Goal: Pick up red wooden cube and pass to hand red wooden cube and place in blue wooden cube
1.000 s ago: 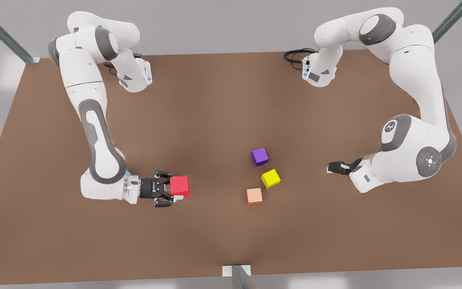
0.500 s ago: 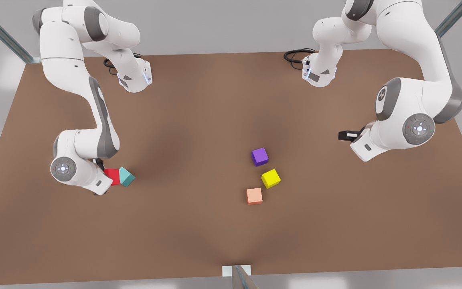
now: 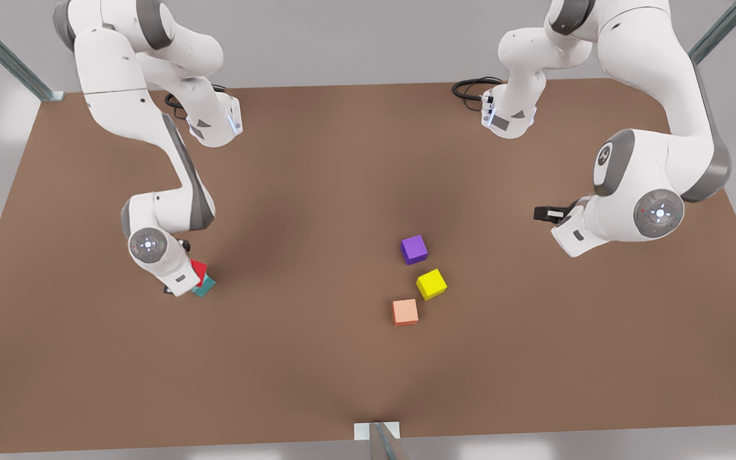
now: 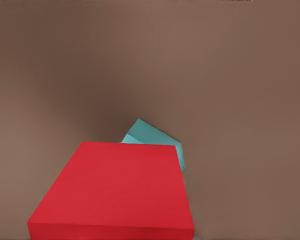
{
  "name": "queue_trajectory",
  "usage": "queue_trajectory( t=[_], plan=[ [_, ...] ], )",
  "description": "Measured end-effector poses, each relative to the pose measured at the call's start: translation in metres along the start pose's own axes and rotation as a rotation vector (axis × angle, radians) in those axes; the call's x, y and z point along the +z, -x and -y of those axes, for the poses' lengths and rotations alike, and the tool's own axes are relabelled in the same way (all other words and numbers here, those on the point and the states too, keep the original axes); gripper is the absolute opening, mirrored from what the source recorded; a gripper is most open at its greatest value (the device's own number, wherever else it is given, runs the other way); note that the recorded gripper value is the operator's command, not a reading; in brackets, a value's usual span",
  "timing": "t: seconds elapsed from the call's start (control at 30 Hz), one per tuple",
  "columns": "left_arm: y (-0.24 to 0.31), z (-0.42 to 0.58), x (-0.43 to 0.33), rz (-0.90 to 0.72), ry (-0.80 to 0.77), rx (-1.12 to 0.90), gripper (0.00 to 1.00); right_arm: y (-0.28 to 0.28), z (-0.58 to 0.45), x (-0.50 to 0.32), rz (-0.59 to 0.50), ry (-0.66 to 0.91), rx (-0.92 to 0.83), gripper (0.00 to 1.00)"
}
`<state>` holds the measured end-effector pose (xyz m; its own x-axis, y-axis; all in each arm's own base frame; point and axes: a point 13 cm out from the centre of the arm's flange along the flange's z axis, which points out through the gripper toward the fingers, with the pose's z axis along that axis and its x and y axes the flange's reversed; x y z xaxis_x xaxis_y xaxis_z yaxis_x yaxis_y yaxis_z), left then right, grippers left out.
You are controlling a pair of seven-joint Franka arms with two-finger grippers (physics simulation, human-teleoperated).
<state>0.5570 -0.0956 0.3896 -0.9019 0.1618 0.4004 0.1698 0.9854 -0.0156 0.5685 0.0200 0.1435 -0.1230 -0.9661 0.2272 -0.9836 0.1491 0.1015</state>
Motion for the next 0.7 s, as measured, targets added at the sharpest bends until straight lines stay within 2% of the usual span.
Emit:
queue_trajectory(
  t=[0.5, 0.53, 0.57, 0.7],
  plan=[
    [-0.002, 0.0, 0.006, -0.027, -0.003, 0.013, 1.0, -0.002, -0.004, 0.027, -0.017, -0.061, 0.138, 0.59],
    [-0.002, 0.0, 0.007, -0.029, -0.004, 0.013, 1.0, -0.001, -0.003, 0.027, -0.015, -0.065, 0.145, 0.85],
    [-0.001, 0.0, 0.008, -0.031, -0.004, 0.014, 1.0, 0.0, -0.002, 0.028, -0.014, -0.071, 0.152, 1.0],
    [-0.001, 0.0, 0.009, -0.035, -0.004, 0.016, 1.0, 0.001, 0.002, 0.028, -0.008, -0.089, 0.182, 1.0]
  ],
)
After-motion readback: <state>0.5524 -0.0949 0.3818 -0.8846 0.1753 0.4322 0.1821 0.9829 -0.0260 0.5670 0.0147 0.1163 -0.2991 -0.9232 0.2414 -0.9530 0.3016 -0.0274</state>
